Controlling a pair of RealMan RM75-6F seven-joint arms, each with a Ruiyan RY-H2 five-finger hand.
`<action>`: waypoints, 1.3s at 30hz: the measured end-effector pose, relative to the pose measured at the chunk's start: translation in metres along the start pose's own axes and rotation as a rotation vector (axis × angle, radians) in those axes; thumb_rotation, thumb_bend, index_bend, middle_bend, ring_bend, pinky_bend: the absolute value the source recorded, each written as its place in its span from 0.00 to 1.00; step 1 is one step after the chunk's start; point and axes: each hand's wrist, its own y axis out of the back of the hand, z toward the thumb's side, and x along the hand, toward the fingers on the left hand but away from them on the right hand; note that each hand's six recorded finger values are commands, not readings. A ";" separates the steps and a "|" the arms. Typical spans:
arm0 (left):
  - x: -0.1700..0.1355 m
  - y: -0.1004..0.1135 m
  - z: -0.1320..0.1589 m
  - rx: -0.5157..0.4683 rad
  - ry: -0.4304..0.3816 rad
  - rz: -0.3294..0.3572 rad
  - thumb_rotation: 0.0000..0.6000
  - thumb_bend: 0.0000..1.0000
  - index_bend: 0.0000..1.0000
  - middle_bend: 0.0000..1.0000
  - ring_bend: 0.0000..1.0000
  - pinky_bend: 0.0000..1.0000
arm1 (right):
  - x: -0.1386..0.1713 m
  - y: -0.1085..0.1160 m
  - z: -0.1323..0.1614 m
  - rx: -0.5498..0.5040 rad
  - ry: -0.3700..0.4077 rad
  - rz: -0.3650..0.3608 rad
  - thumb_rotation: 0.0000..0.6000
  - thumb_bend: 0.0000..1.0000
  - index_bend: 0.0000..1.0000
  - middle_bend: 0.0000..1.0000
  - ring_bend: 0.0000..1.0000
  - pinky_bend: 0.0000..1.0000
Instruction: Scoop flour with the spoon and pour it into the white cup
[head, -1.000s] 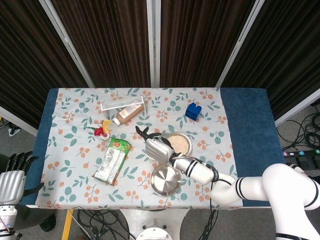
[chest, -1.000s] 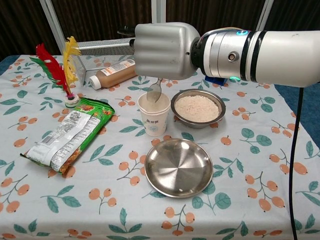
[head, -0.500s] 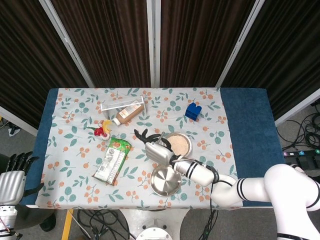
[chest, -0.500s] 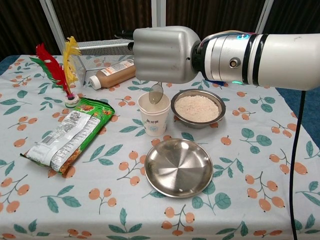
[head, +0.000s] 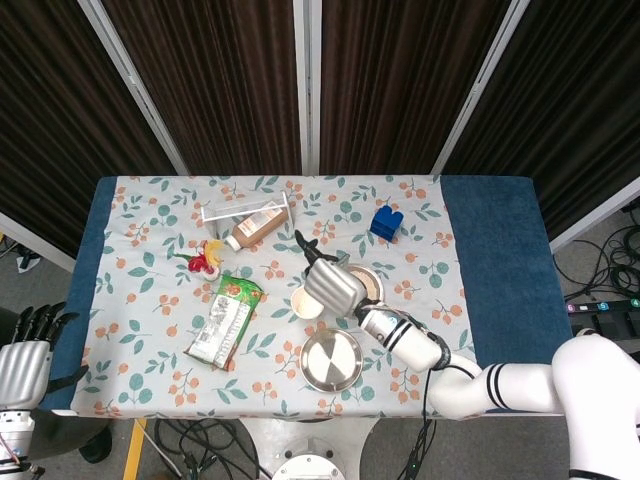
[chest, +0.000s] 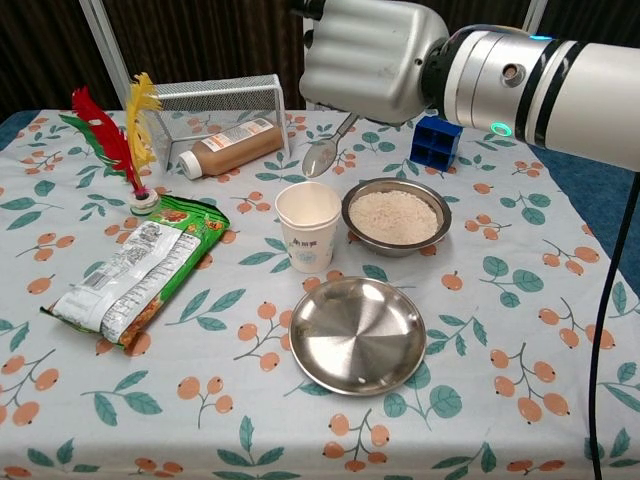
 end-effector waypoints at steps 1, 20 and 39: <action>0.000 0.001 0.000 0.001 -0.002 0.001 1.00 0.02 0.28 0.22 0.12 0.06 | 0.002 -0.001 -0.002 -0.044 -0.012 0.005 1.00 0.33 0.60 0.58 0.28 0.00; 0.001 0.006 0.006 0.005 -0.016 0.012 1.00 0.02 0.28 0.22 0.12 0.06 | 0.086 -0.041 0.036 -0.885 -0.049 0.131 1.00 0.31 0.60 0.56 0.23 0.00; -0.002 0.003 0.002 -0.005 -0.009 0.005 1.00 0.02 0.28 0.22 0.12 0.06 | 0.103 -0.066 0.112 -0.962 -0.029 0.166 1.00 0.13 0.40 0.41 0.12 0.00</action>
